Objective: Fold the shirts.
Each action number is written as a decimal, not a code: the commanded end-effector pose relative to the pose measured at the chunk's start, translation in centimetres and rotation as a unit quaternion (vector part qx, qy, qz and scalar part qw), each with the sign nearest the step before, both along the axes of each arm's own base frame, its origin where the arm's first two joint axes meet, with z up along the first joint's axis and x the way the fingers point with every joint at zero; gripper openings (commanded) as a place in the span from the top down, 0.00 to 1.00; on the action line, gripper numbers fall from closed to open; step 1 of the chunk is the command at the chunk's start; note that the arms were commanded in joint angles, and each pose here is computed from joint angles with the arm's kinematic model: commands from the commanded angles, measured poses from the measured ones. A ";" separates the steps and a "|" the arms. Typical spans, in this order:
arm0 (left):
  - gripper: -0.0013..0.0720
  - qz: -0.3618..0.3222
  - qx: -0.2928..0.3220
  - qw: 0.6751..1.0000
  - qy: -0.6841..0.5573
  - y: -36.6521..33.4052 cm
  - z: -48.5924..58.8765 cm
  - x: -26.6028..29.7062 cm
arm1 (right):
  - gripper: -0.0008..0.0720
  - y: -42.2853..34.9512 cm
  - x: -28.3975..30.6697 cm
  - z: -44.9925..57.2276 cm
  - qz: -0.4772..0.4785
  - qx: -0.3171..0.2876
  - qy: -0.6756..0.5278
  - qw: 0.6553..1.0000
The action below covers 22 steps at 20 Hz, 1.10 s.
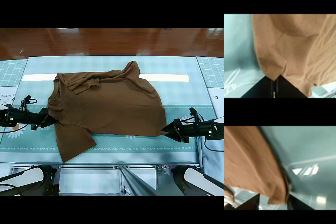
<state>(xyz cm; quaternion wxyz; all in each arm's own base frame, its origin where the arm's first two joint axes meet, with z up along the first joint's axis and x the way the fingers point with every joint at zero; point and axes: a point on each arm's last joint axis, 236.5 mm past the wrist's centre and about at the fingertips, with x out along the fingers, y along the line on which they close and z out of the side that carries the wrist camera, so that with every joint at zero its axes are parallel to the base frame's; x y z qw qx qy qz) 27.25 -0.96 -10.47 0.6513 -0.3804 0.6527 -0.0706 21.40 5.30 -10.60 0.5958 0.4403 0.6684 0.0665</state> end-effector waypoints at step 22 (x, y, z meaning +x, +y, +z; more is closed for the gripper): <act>0.96 0.042 0.224 0.632 -0.740 -3.5 63.0 -0.4 | 0.95 1.7 8.3 59.6 0.058 -0.288 -0.705 0.646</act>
